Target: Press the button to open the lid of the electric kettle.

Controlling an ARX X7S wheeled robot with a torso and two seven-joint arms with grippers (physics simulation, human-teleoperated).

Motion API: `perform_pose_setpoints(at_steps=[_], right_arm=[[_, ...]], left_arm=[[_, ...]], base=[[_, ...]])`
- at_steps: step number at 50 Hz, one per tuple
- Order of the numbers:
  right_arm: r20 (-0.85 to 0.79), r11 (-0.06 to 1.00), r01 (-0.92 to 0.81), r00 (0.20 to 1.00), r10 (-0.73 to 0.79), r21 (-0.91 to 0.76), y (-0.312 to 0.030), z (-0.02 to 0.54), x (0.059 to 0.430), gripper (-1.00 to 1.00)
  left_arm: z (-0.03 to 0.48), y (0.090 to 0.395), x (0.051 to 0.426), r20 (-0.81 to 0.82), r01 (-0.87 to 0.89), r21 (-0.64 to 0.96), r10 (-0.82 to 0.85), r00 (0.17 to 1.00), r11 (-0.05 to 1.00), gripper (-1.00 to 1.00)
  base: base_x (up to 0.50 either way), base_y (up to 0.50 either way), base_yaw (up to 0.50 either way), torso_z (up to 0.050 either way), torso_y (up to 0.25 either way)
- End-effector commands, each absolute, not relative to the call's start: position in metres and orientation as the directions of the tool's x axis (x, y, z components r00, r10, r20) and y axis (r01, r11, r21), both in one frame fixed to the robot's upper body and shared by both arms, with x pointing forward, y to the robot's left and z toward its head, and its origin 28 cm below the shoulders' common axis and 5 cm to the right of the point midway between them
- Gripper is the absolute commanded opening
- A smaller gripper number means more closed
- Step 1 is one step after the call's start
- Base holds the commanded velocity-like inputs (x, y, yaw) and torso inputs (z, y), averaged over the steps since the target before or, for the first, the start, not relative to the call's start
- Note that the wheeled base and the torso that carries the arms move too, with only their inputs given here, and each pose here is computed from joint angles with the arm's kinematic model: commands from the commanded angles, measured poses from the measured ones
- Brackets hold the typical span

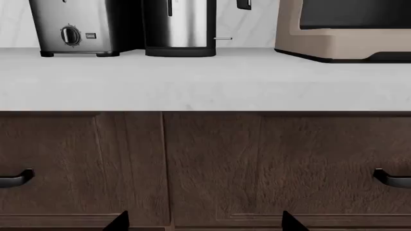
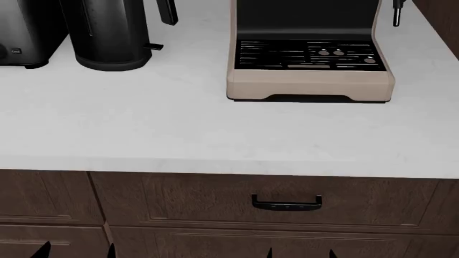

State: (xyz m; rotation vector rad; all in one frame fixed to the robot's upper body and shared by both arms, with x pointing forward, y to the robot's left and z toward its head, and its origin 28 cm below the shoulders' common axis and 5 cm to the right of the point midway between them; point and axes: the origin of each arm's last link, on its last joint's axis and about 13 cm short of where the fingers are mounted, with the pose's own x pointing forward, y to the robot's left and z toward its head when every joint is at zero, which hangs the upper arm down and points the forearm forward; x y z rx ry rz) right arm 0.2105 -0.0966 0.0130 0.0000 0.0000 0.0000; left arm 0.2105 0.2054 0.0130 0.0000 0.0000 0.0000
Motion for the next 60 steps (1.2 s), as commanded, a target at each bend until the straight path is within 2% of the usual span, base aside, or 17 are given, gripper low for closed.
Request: perform_pose_setpoints(at_steps=[1, 11, 14, 29, 31, 35, 44, 50, 57, 60], right_arm=[[0.000, 1.000, 0.000, 1.000, 0.000, 0.000, -0.096, 0.013, 0.211, 1.00], [-0.001, 1.000, 0.013, 1.000, -0.013, 0.008, -0.096, 0.014, 0.211, 1.00], [-0.001, 1.000, 0.011, 1.000, -0.011, 0.009, -0.096, 0.014, 0.210, 1.00], [-0.004, 1.000, 0.020, 1.000, -0.020, 0.012, -0.096, 0.014, 0.211, 1.00], [0.003, 1.000, 0.016, 1.000, -0.017, 0.016, -0.097, 0.015, 0.211, 1.00], [0.005, 1.000, 0.010, 1.000, -0.010, 0.012, -0.095, 0.015, 0.210, 1.00], [0.027, 1.000, 0.005, 1.000, -0.006, 0.021, -0.096, 0.023, 0.208, 1.00], [0.086, 1.000, 0.009, 0.996, -0.011, 0.025, -0.099, 0.057, 0.205, 1.00], [0.179, 1.000, 0.022, 0.984, -0.025, 0.017, -0.101, 0.128, 0.205, 1.00], [0.201, 1.000, 0.025, 0.979, -0.027, 0.015, -0.103, 0.140, 0.206, 1.00]], left_arm=[[0.013, 0.205, 0.210, 0.000, 0.000, 0.000, 0.000, 1.000, 1.000, 1.00], [0.013, 0.207, 0.210, 0.019, -0.038, 0.022, 0.037, 0.999, 0.999, 1.00], [0.012, 0.207, 0.211, 0.010, -0.053, 0.074, 0.053, 0.999, 0.996, 1.00], [0.014, 0.207, 0.209, 0.011, -0.059, 0.081, 0.058, 0.998, 0.995, 1.00], [0.016, 0.207, 0.208, 0.054, -0.047, 0.076, 0.043, 0.998, 0.996, 1.00], [0.026, 0.210, 0.207, 0.121, -0.069, 0.125, 0.054, 0.991, 0.990, 1.00], [0.037, 0.212, 0.205, 0.152, -0.080, 0.133, 0.059, 0.987, 0.988, 1.00], [0.054, 0.213, 0.206, 0.195, -0.081, 0.154, 0.050, 0.980, 0.985, 1.00], [0.107, 0.218, 0.209, 0.280, -0.106, 0.214, 0.043, 0.959, 0.971, 1.00], [0.118, 0.220, 0.212, 0.299, -0.120, 0.216, 0.051, 0.953, 0.969, 1.00]], base=[[0.00, 0.00, 0.00, 0.000, 0.000], [0.00, 0.00, 0.00, 0.000, 0.000], [0.00, 0.00, 0.00, 0.000, 0.000], [0.00, 0.00, 0.00, 0.000, 0.000], [0.00, 0.00, 0.00, 0.000, 0.000], [0.00, 0.00, 0.00, 0.050, 0.000], [0.00, 0.00, 0.00, 0.050, 0.000], [0.00, 0.00, 0.00, 0.050, 0.000], [0.00, 0.00, 0.00, 0.050, 0.000], [0.00, 0.00, 0.00, 0.050, 0.000]])
